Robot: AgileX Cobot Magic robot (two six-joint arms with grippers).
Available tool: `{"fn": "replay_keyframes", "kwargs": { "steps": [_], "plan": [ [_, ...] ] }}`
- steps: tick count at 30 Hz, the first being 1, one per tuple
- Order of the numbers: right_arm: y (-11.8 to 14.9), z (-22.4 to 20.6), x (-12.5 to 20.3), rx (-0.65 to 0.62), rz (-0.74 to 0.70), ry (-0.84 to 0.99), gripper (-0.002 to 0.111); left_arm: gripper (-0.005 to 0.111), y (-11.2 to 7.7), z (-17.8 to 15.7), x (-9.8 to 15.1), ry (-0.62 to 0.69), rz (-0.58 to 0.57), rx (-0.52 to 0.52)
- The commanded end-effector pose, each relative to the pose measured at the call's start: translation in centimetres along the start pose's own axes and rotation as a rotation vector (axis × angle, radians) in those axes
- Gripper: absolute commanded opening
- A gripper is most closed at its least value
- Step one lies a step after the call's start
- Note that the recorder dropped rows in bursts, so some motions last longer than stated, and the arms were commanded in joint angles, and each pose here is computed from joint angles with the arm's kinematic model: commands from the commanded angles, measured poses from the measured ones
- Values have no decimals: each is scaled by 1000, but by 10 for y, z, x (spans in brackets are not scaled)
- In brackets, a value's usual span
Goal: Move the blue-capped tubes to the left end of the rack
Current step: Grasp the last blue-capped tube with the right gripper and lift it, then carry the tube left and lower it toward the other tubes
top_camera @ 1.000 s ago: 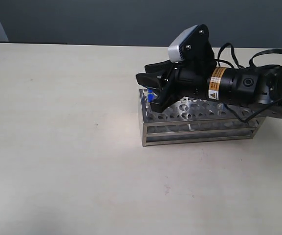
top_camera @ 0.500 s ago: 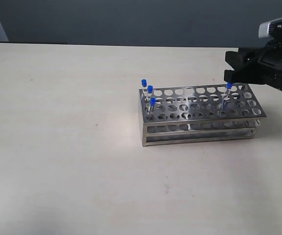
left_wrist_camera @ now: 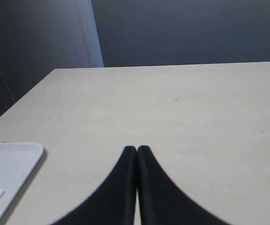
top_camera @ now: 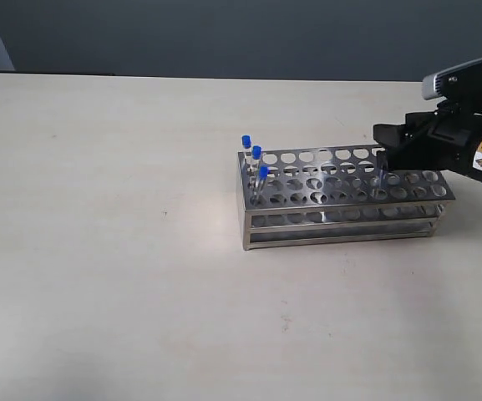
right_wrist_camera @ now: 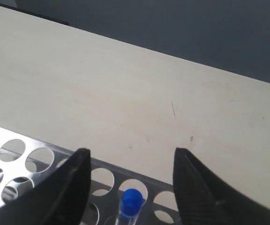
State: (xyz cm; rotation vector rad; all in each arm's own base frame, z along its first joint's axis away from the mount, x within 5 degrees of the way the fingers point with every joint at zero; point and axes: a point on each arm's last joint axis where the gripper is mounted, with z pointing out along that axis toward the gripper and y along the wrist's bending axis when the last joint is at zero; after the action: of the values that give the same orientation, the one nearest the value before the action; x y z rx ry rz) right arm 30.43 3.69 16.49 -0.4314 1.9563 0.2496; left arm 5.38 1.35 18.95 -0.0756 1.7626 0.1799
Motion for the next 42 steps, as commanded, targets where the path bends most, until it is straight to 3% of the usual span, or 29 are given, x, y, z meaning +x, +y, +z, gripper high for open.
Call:
{"fn": "replay_keyframes", "kwargs": {
  "steps": [1,13,15,16,18,28,33,42],
  "plan": [
    [-1,1,4,2,4,11,51,0,0,0,-1,-14,1,5],
    [-3,27,28,-44,44,14,50,0,0,0,0,-11,1,4],
    [-3,29,29,-45,45,16,37,0,0,0,0,-11,1,4],
    [-3,29,28,-48,45,6,19,0,0,0,0,-11,1,4],
    [-2,28,26,-54,46,-13,0,0,0,0,0,-11,1,4],
    [-7,7,2,24,-10,28,0,0,0,0,0,-11,1,4],
    [-5,-11,-23,44,-8,-45,0,0,0,0,0,-11,1,4],
    [7,-38,-56,-26,-38,-165,0,0,0,0,0,-11,1,4]
  ]
}}
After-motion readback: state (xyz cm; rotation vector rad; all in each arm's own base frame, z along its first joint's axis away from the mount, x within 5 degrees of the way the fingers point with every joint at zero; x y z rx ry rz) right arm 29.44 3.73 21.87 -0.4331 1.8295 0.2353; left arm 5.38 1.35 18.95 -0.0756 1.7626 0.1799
